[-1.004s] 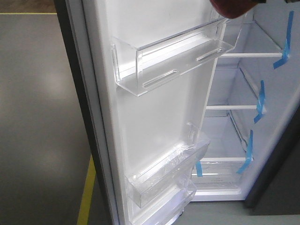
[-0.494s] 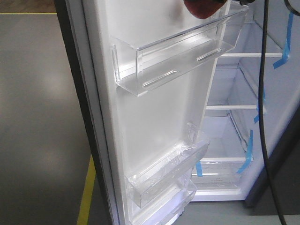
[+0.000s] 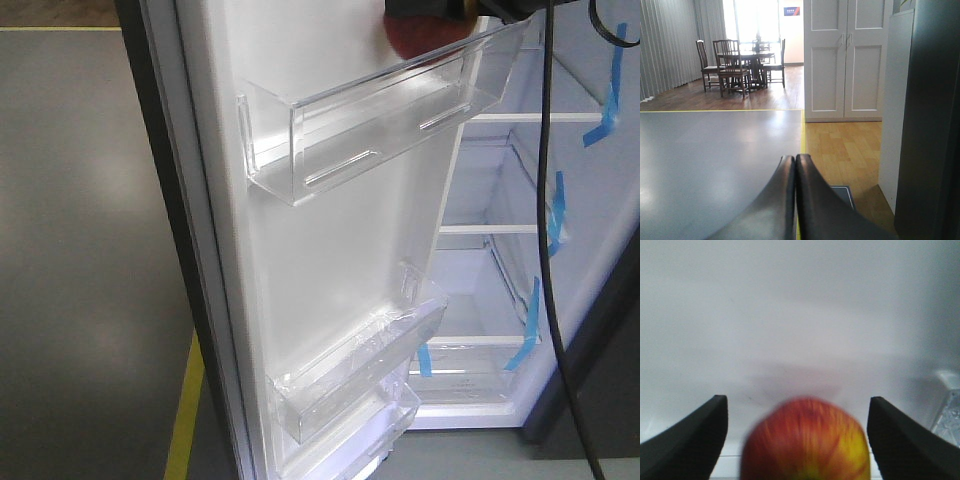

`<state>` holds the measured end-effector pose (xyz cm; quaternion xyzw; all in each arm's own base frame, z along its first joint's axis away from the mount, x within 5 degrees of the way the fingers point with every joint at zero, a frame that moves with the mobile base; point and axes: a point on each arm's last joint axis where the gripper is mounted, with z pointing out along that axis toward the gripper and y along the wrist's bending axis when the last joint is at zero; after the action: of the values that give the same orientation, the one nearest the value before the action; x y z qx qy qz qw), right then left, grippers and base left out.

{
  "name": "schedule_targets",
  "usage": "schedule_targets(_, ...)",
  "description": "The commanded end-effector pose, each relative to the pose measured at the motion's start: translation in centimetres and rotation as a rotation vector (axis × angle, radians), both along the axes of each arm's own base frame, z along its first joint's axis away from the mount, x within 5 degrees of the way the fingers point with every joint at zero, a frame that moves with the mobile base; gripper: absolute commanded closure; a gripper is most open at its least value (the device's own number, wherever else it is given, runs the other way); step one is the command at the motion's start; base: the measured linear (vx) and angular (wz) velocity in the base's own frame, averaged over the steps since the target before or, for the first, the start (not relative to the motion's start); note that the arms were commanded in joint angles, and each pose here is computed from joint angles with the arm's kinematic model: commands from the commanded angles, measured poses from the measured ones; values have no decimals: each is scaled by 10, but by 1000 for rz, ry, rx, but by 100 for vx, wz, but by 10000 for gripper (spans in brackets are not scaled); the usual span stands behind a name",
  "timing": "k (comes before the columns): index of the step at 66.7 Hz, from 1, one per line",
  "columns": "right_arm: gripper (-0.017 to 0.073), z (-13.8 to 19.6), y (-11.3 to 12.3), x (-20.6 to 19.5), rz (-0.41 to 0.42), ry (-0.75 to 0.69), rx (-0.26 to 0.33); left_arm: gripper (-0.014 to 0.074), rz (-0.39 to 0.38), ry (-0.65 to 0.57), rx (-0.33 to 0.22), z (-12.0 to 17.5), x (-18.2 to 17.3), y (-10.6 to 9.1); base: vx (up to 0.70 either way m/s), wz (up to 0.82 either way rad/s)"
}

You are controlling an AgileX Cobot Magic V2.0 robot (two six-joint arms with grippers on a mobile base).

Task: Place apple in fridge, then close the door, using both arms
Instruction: 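Move the right gripper with the apple over the upper door bin, then open the right gripper to release the apple into the bin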

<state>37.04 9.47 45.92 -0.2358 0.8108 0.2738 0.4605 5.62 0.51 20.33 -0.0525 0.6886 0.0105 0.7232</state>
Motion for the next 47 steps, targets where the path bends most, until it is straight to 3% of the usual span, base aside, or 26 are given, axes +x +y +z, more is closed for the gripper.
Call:
schedule_targets(1,-62,30,-1,-16,-16,-92,68,600,-10,-109,1,13,-3,-1,0,0)
schedule_targets(23,-62,40,-2,-27,-18,-114,74,600,-10,-109,1,13,-3,-1,0,0)
schedule_targets(47,-24,77,-16,-93,-71,-216,10,600,-10,-109,1,13,-3,-1,0,0)
